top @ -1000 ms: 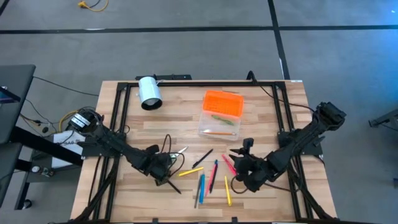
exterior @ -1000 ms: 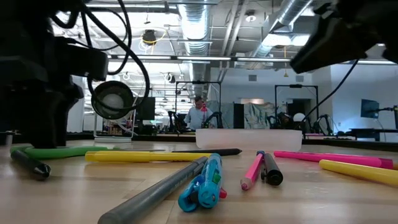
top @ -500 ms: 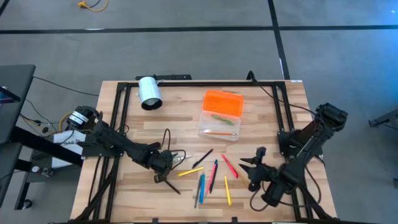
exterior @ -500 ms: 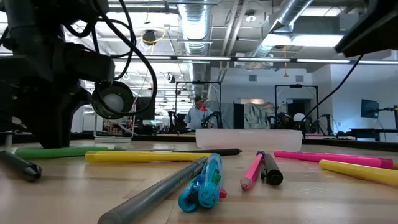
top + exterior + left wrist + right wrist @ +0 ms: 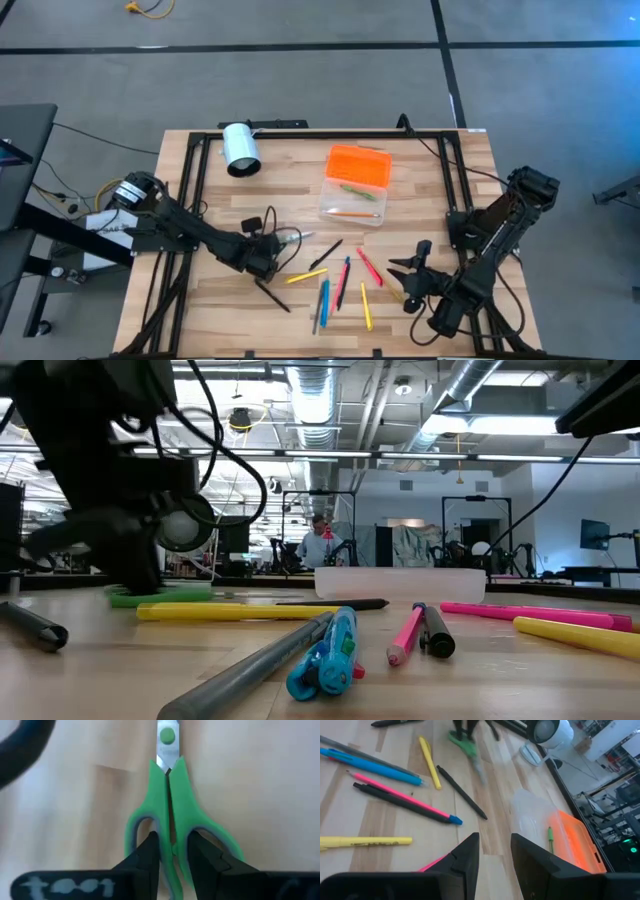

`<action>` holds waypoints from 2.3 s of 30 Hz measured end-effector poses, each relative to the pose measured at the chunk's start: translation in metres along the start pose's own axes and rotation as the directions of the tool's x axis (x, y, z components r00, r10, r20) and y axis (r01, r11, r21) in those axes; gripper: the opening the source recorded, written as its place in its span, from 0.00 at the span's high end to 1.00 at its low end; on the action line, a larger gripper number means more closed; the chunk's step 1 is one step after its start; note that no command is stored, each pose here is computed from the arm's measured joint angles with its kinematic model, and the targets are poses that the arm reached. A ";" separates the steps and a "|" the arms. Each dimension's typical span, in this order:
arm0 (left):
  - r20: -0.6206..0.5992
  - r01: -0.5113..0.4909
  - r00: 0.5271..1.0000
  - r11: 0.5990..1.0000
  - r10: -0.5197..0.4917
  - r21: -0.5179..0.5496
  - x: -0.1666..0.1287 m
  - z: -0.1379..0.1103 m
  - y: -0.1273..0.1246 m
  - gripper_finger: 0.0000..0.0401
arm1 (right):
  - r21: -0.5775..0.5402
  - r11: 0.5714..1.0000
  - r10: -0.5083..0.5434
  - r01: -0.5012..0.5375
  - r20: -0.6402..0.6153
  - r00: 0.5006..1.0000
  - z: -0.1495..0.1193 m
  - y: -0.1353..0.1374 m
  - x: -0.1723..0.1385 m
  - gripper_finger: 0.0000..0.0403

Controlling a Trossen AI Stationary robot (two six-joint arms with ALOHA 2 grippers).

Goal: Pick & place school supplies into a supply box
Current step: Put the green scissors into the supply box

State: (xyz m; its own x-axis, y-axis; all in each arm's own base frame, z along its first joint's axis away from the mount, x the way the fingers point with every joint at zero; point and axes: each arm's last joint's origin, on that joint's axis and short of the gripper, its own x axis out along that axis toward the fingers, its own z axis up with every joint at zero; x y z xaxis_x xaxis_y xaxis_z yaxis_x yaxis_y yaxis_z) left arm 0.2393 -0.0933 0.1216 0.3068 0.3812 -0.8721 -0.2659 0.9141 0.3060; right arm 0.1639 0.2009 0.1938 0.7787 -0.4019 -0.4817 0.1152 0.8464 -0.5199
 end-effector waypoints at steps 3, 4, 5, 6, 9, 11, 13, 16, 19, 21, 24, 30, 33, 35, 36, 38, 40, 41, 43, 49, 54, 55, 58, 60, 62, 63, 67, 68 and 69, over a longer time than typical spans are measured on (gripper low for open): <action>0.031 -0.051 0.998 0.998 0.050 0.021 0.000 0.000 0.001 0.84 | 0.005 1.000 -0.002 0.002 -0.001 1.000 0.000 0.000 0.001 0.73; 0.037 -0.062 0.997 0.998 0.061 0.028 0.000 0.000 0.001 0.84 | 0.007 1.000 -0.002 0.002 -0.001 1.000 0.000 0.000 0.001 0.73; 0.046 -0.074 0.996 0.997 0.073 0.032 0.000 0.001 0.002 0.84 | 0.012 1.000 -0.002 0.002 -0.001 1.000 0.000 0.000 0.001 0.73; 0.053 -0.084 0.995 0.996 0.082 0.036 0.000 0.001 0.002 0.83 | 0.018 1.000 -0.002 0.002 -0.001 1.000 0.000 0.000 0.001 0.73; 0.063 -0.098 0.994 0.994 0.094 0.053 0.000 0.001 0.002 0.83 | 0.030 1.000 -0.002 0.002 -0.001 1.000 0.000 0.000 0.001 0.73; 0.065 -0.100 0.993 0.993 0.095 0.065 0.000 0.001 0.002 0.83 | 0.038 0.999 -0.002 0.002 -0.001 1.000 0.000 0.000 0.001 0.73; 0.066 -0.097 0.993 0.993 0.093 0.065 0.000 0.002 0.002 0.84 | 0.047 0.999 -0.002 0.002 -0.001 1.000 0.000 0.000 0.001 0.73; 0.067 -0.096 0.993 0.993 0.092 0.065 0.000 0.002 0.002 0.83 | 0.049 0.999 -0.002 0.002 -0.001 1.000 0.000 0.000 0.001 0.73; 0.070 -0.096 0.993 0.993 0.091 0.063 0.000 0.002 0.002 0.83 | 0.050 0.999 -0.002 0.002 -0.001 1.000 0.001 0.000 0.001 0.73; 0.071 -0.095 0.993 0.994 0.090 0.063 0.000 0.002 0.002 0.83 | 0.052 0.999 -0.001 0.001 0.000 1.000 0.001 0.000 0.001 0.73; 0.072 -0.094 0.993 0.994 0.089 0.062 -0.001 0.002 0.002 0.83 | 0.059 0.998 -0.001 0.000 0.000 1.000 0.001 0.000 0.001 0.73; 0.081 -0.101 0.992 0.993 0.096 0.058 -0.001 0.003 0.002 0.83 | 0.060 0.998 -0.001 0.001 0.000 1.000 0.001 0.000 0.001 0.73; 0.104 -0.122 0.988 0.991 0.116 0.052 -0.001 0.004 0.002 0.83 | 0.060 0.998 -0.001 0.001 0.000 1.000 0.001 0.000 0.001 0.73; 0.127 -0.138 0.983 0.989 0.131 0.046 -0.001 0.006 0.002 0.83 | 0.060 0.998 -0.001 0.001 0.000 1.000 0.001 0.000 0.001 0.73; 0.139 -0.149 0.980 0.988 0.141 0.044 -0.002 0.006 0.002 0.83 | 0.060 0.998 -0.001 0.001 0.000 1.000 0.001 0.000 0.001 0.73; 0.159 -0.167 0.975 0.985 0.157 0.047 -0.002 0.008 0.002 0.83 | 0.060 0.998 -0.001 0.001 0.000 1.000 0.001 0.000 0.001 0.73; 0.179 -0.192 0.967 0.980 0.180 0.052 -0.002 0.010 0.003 0.83 | 0.060 0.998 -0.001 0.001 0.000 1.000 0.001 0.000 0.001 0.73; 0.190 -0.203 0.963 0.978 0.189 0.055 -0.003 0.013 0.004 0.83 | 0.060 0.998 -0.001 0.001 0.000 1.000 0.001 0.000 0.001 0.73; 0.219 -0.229 0.952 0.972 0.212 0.056 -0.005 0.019 0.004 0.83 | 0.060 0.998 -0.003 0.003 0.001 1.000 0.001 0.000 0.001 0.73; 0.315 -0.301 0.913 0.949 0.259 0.093 -0.018 0.047 0.005 0.83 | 0.064 0.998 -0.013 0.012 0.010 1.000 0.001 0.000 0.001 0.73; 0.393 -0.332 0.881 0.937 0.264 0.113 -0.025 0.076 0.010 0.82 | 0.077 0.997 -0.013 0.012 0.010 1.000 0.001 0.000 0.001 0.73; 0.414 -0.337 0.872 0.934 0.262 0.118 -0.025 0.082 0.012 0.82 | 0.077 0.997 -0.013 0.012 0.010 1.000 0.001 0.000 0.001 0.73; 0.474 -0.335 0.848 0.933 0.237 0.131 -0.025 0.101 0.021 0.82 | 0.077 0.997 -0.012 0.012 0.010 1.000 0.001 0.000 0.001 0.73; 0.505 -0.314 0.838 0.939 0.206 0.139 -0.023 0.113 0.030 0.82 | 0.077 0.997 -0.012 0.011 0.010 1.000 0.001 0.000 0.001 0.73; 0.525 -0.293 0.832 0.946 0.180 0.140 -0.019 0.123 0.042 0.82 | 0.077 0.997 -0.011 0.010 0.011 1.000 0.001 0.000 0.001 0.73; 0.535 -0.282 0.828 0.950 0.170 0.135 -0.017 0.127 0.048 0.82 | 0.077 0.997 -0.011 0.010 0.011 1.000 0.001 0.000 0.001 0.73; 0.568 -0.227 0.814 0.968 0.127 0.110 -0.008 0.140 0.073 0.82 | 0.077 0.997 -0.011 0.010 0.011 1.000 0.001 0.000 0.001 0.73; 0.577 -0.205 0.810 0.973 0.109 0.103 -0.006 0.143 0.079 0.82 | 0.077 0.997 -0.011 0.010 0.011 1.000 0.001 0.000 0.001 0.73; 0.588 -0.181 0.804 0.979 0.089 0.098 -0.005 0.145 0.085 0.82 | 0.077 0.997 -0.011 0.010 0.011 1.000 0.001 0.000 0.001 0.73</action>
State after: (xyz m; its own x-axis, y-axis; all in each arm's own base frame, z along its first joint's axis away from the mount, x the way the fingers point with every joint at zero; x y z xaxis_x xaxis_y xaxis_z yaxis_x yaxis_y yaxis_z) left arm 0.3480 0.0026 0.2069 0.7603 0.4692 -0.4492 -0.2259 0.8394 0.4944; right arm 0.1649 0.2008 0.1941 0.7840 -0.4075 -0.4683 0.1702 0.8666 -0.4691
